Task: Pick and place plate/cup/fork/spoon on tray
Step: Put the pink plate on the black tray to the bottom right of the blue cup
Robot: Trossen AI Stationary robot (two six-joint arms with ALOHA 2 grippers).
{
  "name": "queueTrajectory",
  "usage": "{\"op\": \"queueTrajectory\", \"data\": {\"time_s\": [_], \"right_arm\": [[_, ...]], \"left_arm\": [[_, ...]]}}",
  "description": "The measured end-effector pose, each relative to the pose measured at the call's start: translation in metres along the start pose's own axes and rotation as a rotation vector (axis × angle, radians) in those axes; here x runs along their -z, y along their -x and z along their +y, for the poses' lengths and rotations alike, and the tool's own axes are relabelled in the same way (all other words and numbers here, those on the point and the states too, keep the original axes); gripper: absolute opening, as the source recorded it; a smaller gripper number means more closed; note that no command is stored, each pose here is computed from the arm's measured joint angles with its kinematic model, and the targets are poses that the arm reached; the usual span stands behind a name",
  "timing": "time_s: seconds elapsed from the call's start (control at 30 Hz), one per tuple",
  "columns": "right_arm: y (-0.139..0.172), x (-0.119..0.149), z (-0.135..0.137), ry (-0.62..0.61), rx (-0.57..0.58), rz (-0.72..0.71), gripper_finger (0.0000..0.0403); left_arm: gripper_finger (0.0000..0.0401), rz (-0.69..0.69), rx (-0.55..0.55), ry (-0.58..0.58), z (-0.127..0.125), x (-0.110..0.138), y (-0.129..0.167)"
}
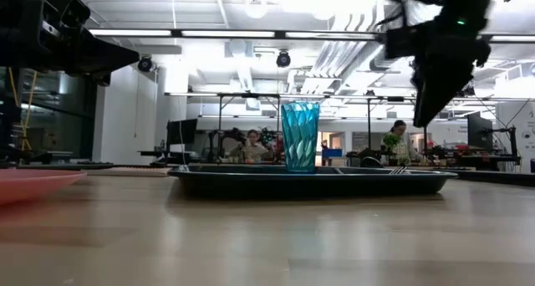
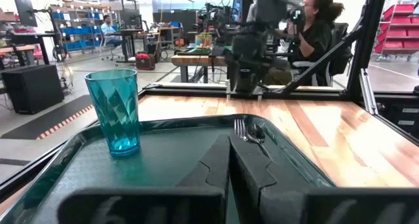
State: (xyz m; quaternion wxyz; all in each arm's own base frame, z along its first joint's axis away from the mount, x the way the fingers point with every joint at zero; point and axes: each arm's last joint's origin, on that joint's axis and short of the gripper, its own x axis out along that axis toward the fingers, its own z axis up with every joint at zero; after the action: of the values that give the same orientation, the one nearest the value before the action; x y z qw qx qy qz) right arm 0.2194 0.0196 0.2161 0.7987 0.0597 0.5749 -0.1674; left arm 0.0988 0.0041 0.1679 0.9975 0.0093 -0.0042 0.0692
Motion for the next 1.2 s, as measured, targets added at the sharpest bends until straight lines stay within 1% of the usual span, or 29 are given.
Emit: {"op": "queueTrajectory", "data": {"time_s": [0.07, 0.13, 0.23, 0.3, 0.37, 0.43, 0.5, 0.6, 0.73, 0.93, 1.0, 1.1, 1.2], "right_arm": [[0.0, 0.016, -0.007, -0.082, -0.074, -0.163, 0.02], [0.0, 0.027, -0.012, -0.151, -0.154, -0.362, 0.02], [-0.001, 0.038, -0.019, -0.197, -0.22, -0.69, 0.02], [-0.001, 0.042, -0.022, -0.205, -0.236, -0.902, 0.02], [0.0, 0.047, -0.027, -0.205, -0.222, -1.083, 0.02], [0.002, 0.051, -0.031, -0.189, -0.202, -1.225, 0.02], [0.005, 0.052, -0.034, -0.173, -0.181, -1.326, 0.02], [0.01, 0.052, -0.037, -0.154, -0.176, -1.404, 0.02], [0.017, 0.046, -0.04, -0.14, -0.167, -1.434, 0.02], [0.022, 0.042, -0.041, -0.117, -0.167, -1.451, 0.02], [0.02, 0.042, -0.04, -0.11, -0.164, -1.431, 0.02], [0.014, 0.042, -0.039, -0.094, -0.155, -1.385, 0.02], [0.01, 0.04, -0.038, -0.097, -0.139, -1.365, 0.02]], "left_arm": [[0.0, 0.0, 0.0, 0.0, 0.0, 0.0, 0.0], [0.0, 0.0, 0.0, 0.0, 0.0, 0.0, 0.0], [0.0, 0.0, 0.0, 0.0, 0.0, 0.0, 0.0], [0.0, 0.0, 0.0, 0.0, 0.0, 0.0, 0.0], [0.0, 0.0, 0.0, 0.0, 0.0, 0.0, 0.0], [0.0, -0.002, 0.0, -0.012, 0.0, 0.0, 0.0], [0.0, -0.002, 0.0, -0.016, 0.0, 0.0, 0.0], [0.0, -0.001, 0.0, -0.017, 0.0, 0.0, 0.0], [0.0, -0.005, 0.0, 0.0, 0.0, -0.001, 0.0], [0.0, -0.082, -0.002, 0.031, 0.0, -0.008, 0.0], [0.0003, -0.112, 0.006, 0.089, 0.0, -0.011, 0.001], [0.0023, -0.089, 0.064, 0.143, -0.002, -0.009, 0.0], [0.0064, -0.035, 0.097, 0.202, -0.003, -0.005, -0.002]]}}
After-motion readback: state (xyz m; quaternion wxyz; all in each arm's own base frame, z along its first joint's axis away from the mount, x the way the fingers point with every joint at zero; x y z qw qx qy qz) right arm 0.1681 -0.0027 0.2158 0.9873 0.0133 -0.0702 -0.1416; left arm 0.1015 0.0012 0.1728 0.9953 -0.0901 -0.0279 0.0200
